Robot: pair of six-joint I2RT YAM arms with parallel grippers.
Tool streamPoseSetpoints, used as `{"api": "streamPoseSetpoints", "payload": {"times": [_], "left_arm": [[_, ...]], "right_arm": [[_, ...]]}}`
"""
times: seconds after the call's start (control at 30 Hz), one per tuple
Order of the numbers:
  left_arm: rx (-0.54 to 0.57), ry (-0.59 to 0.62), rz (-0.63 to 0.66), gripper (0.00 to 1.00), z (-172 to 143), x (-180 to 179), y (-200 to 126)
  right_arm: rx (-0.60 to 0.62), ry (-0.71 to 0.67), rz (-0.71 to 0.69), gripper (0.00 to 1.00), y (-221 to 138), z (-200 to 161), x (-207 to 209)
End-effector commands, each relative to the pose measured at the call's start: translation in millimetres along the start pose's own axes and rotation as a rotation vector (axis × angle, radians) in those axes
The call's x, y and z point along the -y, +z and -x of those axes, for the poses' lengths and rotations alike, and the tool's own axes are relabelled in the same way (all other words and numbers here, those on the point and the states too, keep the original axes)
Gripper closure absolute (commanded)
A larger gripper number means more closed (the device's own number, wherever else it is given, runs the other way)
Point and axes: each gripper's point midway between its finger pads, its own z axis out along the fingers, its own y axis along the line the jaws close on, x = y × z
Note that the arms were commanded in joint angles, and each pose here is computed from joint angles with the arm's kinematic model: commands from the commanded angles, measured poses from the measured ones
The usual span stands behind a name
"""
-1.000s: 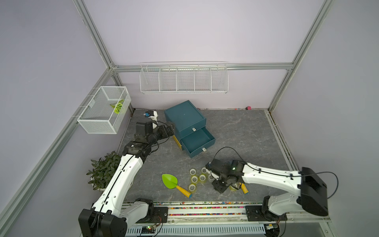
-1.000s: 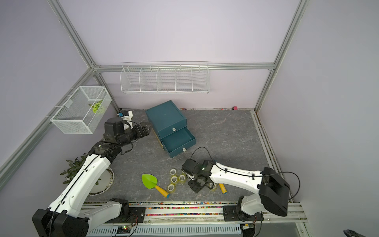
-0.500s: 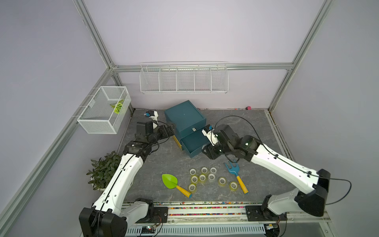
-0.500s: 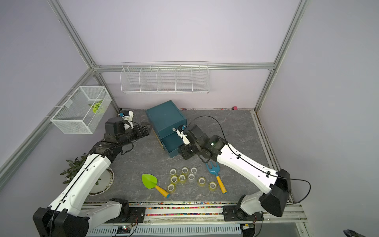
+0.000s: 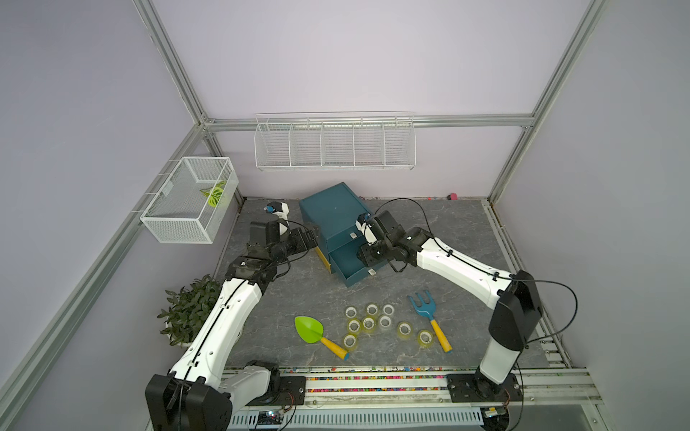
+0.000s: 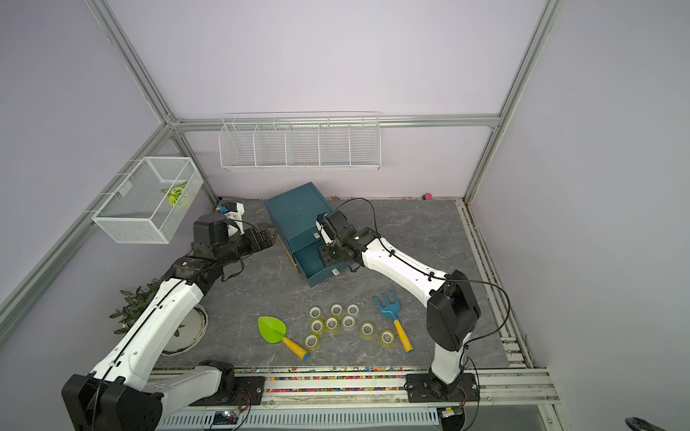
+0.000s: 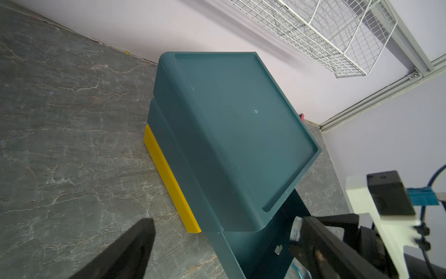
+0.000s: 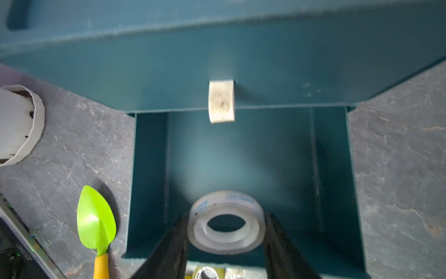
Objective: Place the transparent tape into the drawer according to color
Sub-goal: Place the tape in the drawer, then pick up the tape at the center of the board.
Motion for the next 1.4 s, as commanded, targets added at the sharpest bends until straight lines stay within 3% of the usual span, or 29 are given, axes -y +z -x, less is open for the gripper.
{"api": "streamPoseSetpoints", "payload": {"times": [0.0, 0.13, 0.43, 0.67, 0.93, 1.13, 1.37], "left_arm": [[-0.010, 0.023, -0.011, 0.00, -4.1, -0.6, 2.4], [-0.012, 0.024, -0.017, 0.00, -4.0, 0.2, 3.0], [-0.012, 0.030, -0.033, 0.00, -3.8, 3.4, 2.7], [-0.011, 0.025, -0.044, 0.00, -2.5, 6.1, 1.4], [-0.036, 0.052, -0.062, 0.00, -10.9, 19.0, -0.4], [-0.166, 0.199, -0.060, 0.00, -69.9, 67.2, -2.1], [-0.436, 0.379, -0.182, 0.01, -178.0, 110.9, -15.7]], "right_arm": [[0.017, 0.013, 0.000, 0.40, 0.8, 8.8, 2.2], [0.039, 0.013, 0.006, 0.33, -5.5, 14.1, 0.7], [0.142, 0.010, 0.065, 0.32, -63.0, 20.4, -7.6], [0.139, 0.051, 0.080, 0.33, -91.3, -33.4, 0.8], [0.022, 0.124, 0.032, 0.33, -84.4, -108.5, 19.8], [-0.003, 0.227, -0.062, 0.33, -67.5, -155.0, 44.8], [0.010, 0.292, -0.196, 0.33, -69.5, -176.2, 71.9]]}}
